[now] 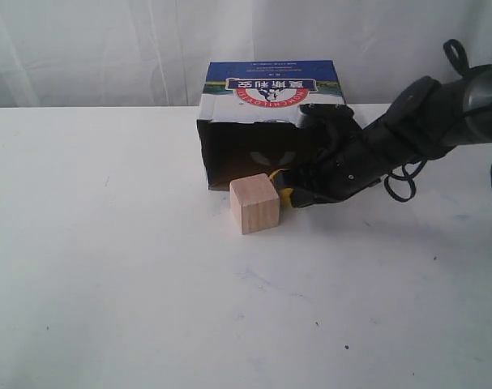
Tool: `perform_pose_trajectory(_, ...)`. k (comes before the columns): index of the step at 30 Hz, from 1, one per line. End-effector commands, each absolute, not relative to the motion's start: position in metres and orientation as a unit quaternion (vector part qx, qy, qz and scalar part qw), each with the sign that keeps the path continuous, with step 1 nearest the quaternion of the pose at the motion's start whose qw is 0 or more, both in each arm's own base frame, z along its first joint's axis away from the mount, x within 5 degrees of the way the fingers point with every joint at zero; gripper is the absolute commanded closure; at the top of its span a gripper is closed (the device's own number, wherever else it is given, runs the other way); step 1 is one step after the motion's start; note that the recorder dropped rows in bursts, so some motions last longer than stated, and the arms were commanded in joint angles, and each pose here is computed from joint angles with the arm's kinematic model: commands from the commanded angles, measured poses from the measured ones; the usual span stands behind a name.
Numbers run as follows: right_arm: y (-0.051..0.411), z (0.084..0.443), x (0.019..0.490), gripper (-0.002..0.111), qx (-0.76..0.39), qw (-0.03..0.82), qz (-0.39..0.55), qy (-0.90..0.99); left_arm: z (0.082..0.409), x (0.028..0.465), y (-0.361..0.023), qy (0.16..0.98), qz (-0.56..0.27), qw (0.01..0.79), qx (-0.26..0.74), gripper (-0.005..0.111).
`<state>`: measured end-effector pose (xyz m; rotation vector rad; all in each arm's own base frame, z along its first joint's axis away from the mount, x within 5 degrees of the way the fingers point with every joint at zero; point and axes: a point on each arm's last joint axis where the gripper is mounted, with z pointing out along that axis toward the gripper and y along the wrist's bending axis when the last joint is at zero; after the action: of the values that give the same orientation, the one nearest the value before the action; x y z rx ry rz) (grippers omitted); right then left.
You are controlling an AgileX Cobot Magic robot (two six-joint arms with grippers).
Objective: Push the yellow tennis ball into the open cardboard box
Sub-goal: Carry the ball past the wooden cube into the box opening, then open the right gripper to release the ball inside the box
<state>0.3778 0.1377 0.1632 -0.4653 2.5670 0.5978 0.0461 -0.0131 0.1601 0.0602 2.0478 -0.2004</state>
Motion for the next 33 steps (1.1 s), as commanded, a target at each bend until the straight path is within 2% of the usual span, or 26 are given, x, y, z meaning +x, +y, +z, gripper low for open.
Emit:
perform_pose_trajectory(1,0.136,0.152,0.384,0.108,-0.164,0.233,0.210,0.935,0.154,0.044,-0.015,0.865,-0.094,0.492,0.026,0.107)
perform_pose_trajectory(4,0.137,0.141,0.388,0.108,-0.155,0.236,0.201,0.938,0.154,0.044,-0.015,0.865,-0.094,0.492,0.026,0.107)
perform_pose_trajectory(8,0.132,0.137,0.410,0.108,-0.120,0.316,0.157,0.928,0.154,0.044,-0.015,0.865,-0.094,0.492,0.026,0.107)
perform_pose_trajectory(11,0.125,0.159,0.431,0.108,-0.073,0.391,0.136,0.907,0.154,0.044,-0.015,0.865,-0.094,0.492,0.026,0.107)
perform_pose_trajectory(14,0.117,0.183,0.434,0.108,-0.055,0.419,0.141,0.895,0.154,0.044,-0.015,0.865,-0.094,0.492,0.026,0.107)
perform_pose_trajectory(19,0.127,0.188,0.419,0.108,-0.147,0.369,0.173,0.901,0.154,0.044,-0.015,0.865,-0.094,0.492,0.026,0.107)
perform_pose_trajectory(23,0.130,0.186,0.414,0.108,-0.165,0.346,0.189,0.904,0.154,0.044,-0.015,0.865,-0.094,0.492,0.026,0.107)
perform_pose_trajectory(29,0.129,0.198,0.410,0.108,-0.184,0.350,0.183,0.900,0.154,0.044,-0.015,0.865,-0.094,0.492,0.026,0.107)
perform_pose_trajectory(33,0.126,0.209,0.398,0.108,-0.252,0.320,0.156,0.900,0.154,0.044,-0.015,0.865,-0.094,0.492,0.026,0.107)
